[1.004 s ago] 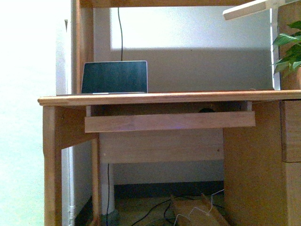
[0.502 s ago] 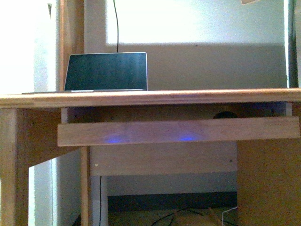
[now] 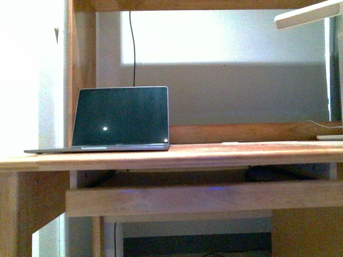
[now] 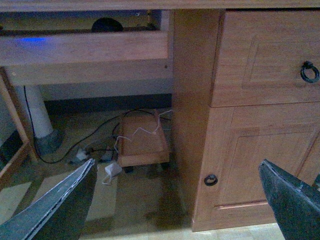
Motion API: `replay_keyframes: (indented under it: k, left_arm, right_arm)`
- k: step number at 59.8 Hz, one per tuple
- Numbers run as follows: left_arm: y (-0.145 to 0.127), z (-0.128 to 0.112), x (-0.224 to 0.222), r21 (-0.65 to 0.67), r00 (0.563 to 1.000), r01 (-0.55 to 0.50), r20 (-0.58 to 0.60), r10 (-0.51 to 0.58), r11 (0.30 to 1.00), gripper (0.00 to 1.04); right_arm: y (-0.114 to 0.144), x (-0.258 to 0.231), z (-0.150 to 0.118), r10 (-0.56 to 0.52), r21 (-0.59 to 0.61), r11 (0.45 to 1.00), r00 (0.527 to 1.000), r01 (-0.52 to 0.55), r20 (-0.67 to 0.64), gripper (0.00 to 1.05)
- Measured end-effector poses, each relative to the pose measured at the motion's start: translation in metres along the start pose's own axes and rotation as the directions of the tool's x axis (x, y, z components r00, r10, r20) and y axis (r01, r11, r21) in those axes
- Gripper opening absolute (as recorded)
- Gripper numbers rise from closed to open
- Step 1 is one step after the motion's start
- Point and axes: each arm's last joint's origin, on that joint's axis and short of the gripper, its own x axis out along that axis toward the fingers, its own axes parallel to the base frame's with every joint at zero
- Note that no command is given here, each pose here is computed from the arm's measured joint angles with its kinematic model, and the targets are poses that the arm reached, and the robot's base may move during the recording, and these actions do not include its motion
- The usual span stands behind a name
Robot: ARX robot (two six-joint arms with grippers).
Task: Place mouse
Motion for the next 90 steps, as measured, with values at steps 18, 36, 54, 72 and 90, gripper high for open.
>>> replay_keyframes:
  k: [18,36,54,72,90]
  left_arm:
    - [0.000,0.000,0.000,0.000,1.000,0.000,0.000,0.000,1.000,0.97]
    - [-0.002,-0.010,0.014,-0.123,0.957,0.024,-0.285,-0.058,0.992,0.97]
    - [-0.007,0.014,0.083,0.165,0.969,0.170,-0.209,-0.134,0.972,0.97]
    - [-0.030,0.010,0.197,0.711,0.961,0.262,-0.131,-0.243,0.653,0.97]
    - [-0.046,-0.020,0.261,0.911,0.912,0.302,-0.189,-0.365,0.282,0.97]
  right_arm:
    - [0.000,0.000,0.000,0.000,0.000,1.000,1.000,0.000,0.000,0.97]
    - [0.000,0.000,0.000,0.000,0.000,1.000,1.000,0.000,0.000,0.97]
    - [0.000,0.000,0.000,0.000,0.000,1.000,1.000,0.000,0.000,0.97]
    - [0.000,0.000,0.000,0.000,0.000,1.000,1.000,0.000,0.000,0.97]
    - [0.000,0.000,0.000,0.000,0.000,1.000,1.000,0.000,0.000,0.97]
